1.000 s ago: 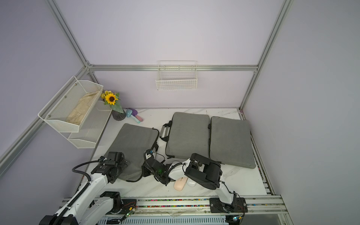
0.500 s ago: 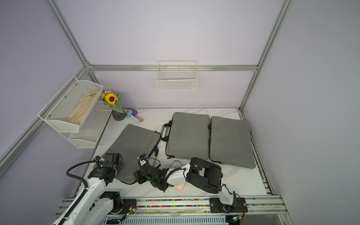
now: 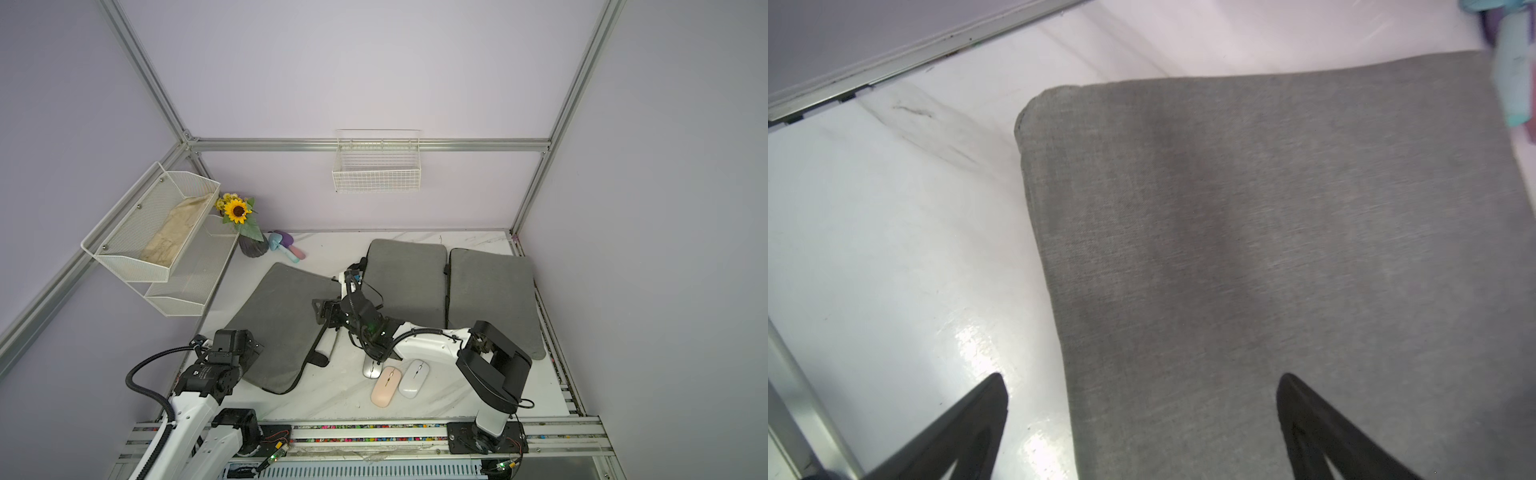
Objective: Put the mouse into the laptop bag
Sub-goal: Adjust the zippered laptop bag at the center of the board.
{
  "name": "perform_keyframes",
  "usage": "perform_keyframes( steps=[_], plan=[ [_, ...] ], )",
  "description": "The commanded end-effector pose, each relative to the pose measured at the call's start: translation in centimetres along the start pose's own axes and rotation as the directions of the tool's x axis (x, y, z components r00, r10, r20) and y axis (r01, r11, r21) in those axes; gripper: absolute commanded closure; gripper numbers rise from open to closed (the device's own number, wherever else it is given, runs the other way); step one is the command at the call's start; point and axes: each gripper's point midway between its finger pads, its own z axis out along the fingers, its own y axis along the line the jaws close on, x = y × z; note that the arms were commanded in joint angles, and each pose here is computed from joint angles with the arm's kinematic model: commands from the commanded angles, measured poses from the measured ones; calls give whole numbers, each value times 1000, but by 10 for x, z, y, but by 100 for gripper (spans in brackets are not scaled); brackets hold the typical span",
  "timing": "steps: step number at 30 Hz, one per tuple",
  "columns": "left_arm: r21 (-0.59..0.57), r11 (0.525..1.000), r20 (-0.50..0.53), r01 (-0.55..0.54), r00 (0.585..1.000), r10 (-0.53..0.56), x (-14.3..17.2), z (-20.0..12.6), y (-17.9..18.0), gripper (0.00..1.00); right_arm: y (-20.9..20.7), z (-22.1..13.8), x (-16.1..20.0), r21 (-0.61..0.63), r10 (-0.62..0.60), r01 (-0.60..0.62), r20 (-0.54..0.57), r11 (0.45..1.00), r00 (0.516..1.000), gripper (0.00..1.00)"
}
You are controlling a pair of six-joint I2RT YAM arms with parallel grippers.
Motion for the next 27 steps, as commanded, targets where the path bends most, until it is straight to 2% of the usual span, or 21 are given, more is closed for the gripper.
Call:
perform_keyframes(
  steps=[1, 8, 15, 21, 27],
  plan=[
    [104, 994, 9, 23, 1000, -24, -18, -23, -23, 0, -32, 25, 9, 43, 24, -21, -67, 999, 997, 17],
    [156, 988, -75, -13, 997, 25, -6, -23, -39, 0, -75, 77, 17, 77, 79, -70, -128, 995, 989, 13],
    [163, 986, -100, -35, 994, 52, -2, -18, -46, 0, -81, 109, 33, 55, 114, -106, -178, 993, 977, 13],
    [179, 983, -112, -35, 992, 56, 3, -14, -48, 0, -94, 128, 47, 100, 149, -131, -200, 986, 968, 15],
    [185, 982, -105, -29, 993, 49, 3, -15, -46, 0, -101, 131, 48, 131, 164, -140, -188, 981, 968, 18]
  ],
)
